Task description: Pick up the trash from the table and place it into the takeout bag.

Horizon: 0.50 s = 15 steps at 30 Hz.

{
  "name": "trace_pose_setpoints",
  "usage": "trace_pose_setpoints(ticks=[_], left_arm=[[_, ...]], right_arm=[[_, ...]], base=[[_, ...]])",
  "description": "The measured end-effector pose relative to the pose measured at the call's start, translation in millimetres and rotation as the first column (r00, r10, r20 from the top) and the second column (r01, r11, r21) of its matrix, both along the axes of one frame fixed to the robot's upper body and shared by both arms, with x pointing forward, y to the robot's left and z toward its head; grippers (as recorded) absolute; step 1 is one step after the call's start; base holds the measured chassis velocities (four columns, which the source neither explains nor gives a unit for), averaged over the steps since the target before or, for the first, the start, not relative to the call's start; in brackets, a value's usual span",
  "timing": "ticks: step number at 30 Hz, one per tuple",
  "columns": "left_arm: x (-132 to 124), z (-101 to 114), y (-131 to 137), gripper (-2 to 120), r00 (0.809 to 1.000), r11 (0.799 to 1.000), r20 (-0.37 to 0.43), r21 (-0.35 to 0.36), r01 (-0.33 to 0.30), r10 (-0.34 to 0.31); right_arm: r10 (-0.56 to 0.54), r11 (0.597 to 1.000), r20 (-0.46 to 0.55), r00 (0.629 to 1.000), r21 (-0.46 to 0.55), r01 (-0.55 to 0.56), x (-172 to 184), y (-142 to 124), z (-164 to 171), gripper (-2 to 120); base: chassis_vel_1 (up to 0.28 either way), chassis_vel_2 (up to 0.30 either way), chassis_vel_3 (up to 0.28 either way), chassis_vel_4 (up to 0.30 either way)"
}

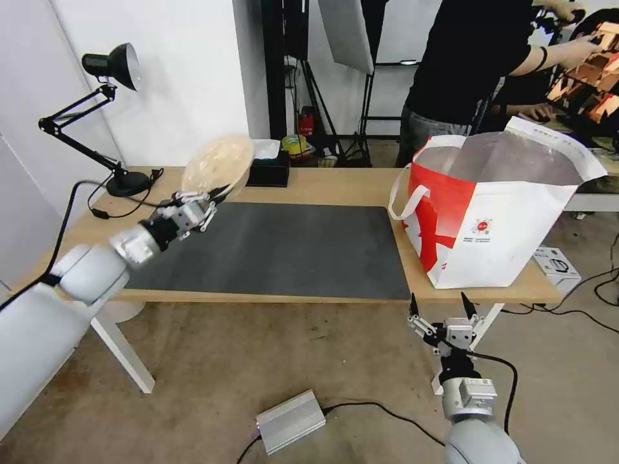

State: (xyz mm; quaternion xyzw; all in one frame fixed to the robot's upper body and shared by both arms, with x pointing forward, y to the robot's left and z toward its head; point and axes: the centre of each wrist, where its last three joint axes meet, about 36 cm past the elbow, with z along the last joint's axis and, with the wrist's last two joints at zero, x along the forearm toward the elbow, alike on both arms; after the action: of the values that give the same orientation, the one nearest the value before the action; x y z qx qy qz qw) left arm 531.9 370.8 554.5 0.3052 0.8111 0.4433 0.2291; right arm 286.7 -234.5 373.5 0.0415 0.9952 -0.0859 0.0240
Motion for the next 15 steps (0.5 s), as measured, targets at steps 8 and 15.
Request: trace_pose_setpoints(ticks=[8,15], left_arm=[[49,27,-39,0,0.995,0.994,0.041,0.064,0.092,-0.094],[88,39,-76,0,0.986,0.983,0.059,0.106,0.152,-0.158]], right_arm=[[0.016,1.0,0.012,1.0,-0.01,-0.016,1,7,1,100],[0.018,1.0,0.012,1.0,-0.016,-0.017,-3,10,-1,100]], base=[[0.0,0.0,0.0,0.0],[0.0,0.0,0.0,0.0]])
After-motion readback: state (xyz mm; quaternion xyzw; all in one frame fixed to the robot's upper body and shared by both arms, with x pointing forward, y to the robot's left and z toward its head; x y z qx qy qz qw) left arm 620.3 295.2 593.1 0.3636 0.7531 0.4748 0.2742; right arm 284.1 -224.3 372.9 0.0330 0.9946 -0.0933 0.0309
